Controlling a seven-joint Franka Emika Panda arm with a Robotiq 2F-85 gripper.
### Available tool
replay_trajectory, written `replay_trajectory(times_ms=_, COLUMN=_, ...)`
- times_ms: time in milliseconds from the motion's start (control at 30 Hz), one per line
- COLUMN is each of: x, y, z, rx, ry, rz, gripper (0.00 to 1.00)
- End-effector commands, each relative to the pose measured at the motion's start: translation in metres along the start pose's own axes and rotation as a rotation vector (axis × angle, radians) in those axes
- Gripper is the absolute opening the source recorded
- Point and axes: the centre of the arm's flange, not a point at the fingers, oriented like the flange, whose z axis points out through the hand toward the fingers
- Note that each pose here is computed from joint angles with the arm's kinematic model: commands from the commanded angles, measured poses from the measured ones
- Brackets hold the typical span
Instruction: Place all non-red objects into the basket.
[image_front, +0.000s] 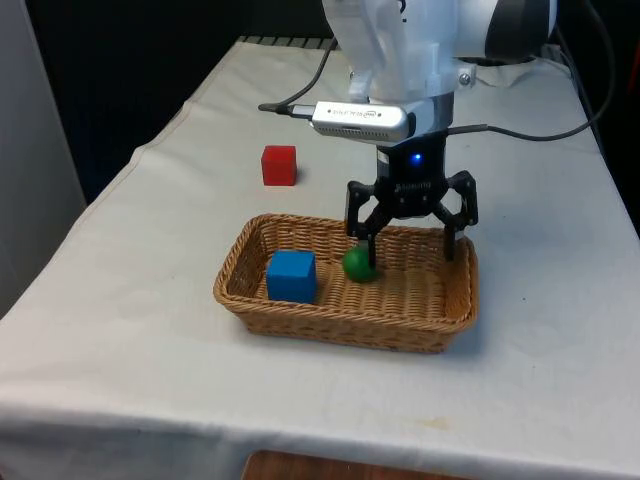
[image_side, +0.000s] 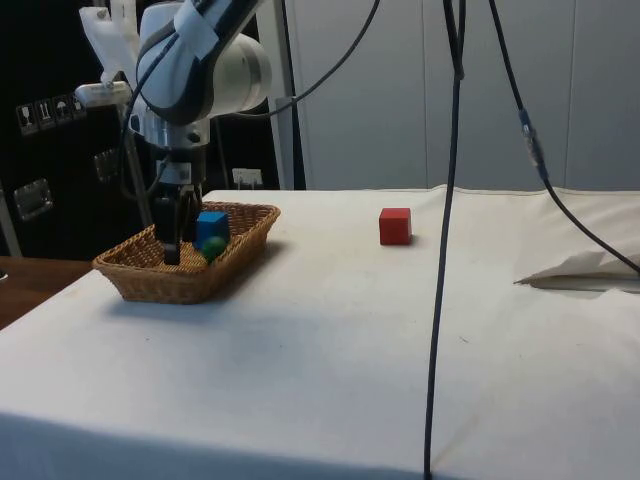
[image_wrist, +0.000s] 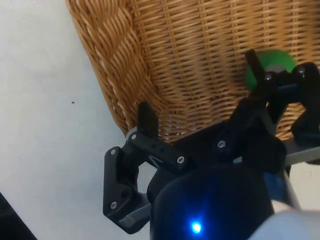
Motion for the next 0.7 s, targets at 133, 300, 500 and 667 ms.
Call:
replay_trajectory(times_ms=133, x=0.001, y=-0.001, z=-0.001, rx=0.000, ry=0.002, rz=-0.001, gripper=1.00)
replay_trajectory(times_ms=300, x=-0.003, y=0.001, z=-0.021, rx=0.003, ry=0.003, rz=0.017, gripper=1.00)
replay_trajectory(times_ms=500, x=-0.011, y=0.003, z=-0.040, rx=0.006, ry=0.007, rz=0.024, gripper=1.00)
replay_trajectory(times_ms=667, x=-0.016, y=0.004, z=-0.057, rx=0.006, ry=0.016, rz=0.032, gripper=1.00)
